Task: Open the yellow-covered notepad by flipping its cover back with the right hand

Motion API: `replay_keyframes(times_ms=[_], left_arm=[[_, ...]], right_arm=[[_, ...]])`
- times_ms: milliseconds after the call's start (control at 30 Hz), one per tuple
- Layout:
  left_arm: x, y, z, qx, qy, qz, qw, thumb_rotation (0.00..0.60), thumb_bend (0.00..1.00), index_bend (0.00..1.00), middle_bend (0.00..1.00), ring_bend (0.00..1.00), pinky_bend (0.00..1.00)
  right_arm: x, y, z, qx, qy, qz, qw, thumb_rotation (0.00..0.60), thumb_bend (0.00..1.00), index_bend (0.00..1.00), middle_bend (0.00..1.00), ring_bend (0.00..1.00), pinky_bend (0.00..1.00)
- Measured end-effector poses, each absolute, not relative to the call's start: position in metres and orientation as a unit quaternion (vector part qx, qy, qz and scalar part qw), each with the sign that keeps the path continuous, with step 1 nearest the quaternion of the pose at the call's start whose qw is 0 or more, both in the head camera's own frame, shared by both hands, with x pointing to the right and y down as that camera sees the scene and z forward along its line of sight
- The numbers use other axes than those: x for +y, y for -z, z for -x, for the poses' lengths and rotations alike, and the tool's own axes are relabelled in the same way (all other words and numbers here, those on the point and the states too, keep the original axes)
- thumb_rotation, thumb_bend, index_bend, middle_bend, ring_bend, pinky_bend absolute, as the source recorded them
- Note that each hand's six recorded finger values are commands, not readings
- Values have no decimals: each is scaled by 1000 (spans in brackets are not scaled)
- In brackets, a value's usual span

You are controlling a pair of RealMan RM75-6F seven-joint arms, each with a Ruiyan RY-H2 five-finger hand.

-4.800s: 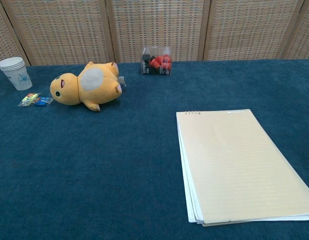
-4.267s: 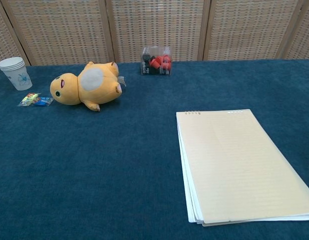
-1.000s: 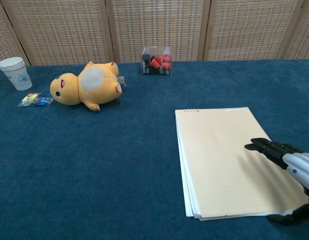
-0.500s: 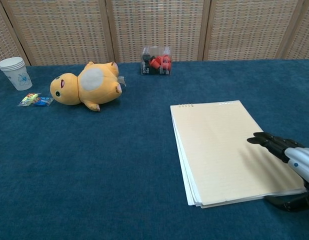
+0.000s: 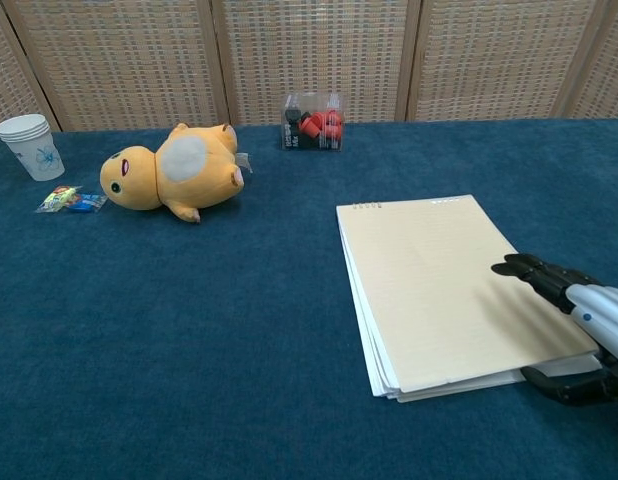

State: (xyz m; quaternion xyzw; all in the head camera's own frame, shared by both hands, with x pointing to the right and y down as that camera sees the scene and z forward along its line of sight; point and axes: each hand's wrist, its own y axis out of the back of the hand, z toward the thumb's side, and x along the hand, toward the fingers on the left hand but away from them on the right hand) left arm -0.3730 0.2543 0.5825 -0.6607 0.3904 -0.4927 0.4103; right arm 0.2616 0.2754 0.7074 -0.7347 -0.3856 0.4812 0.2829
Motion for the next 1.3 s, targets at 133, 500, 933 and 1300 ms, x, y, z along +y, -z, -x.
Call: replay_keyframes(times_ms=[133, 500, 933, 1300], left_arm=[[254, -582, 373, 391, 492, 660, 410, 600, 56, 0, 0, 0, 48], [254, -582, 373, 394, 491, 660, 410, 600, 57, 0, 0, 0, 49], [253, -581, 374, 397, 491, 659, 409, 600, 57, 0, 0, 0, 50], [252, -582, 375, 397, 492, 660, 406, 600, 57, 0, 0, 0, 50]], right_arm=[[273, -706, -259, -393, -474, 736, 281, 600, 527, 73, 0, 0, 0], [262, -702, -251, -406, -459, 739, 282, 600, 483, 69, 0, 0, 0], [244, -700, -242, -408, -454, 739, 285, 600, 399, 63, 0, 0, 0], [224, -702, -231, -400, -460, 733, 302, 600, 501, 84, 0, 0, 0]])
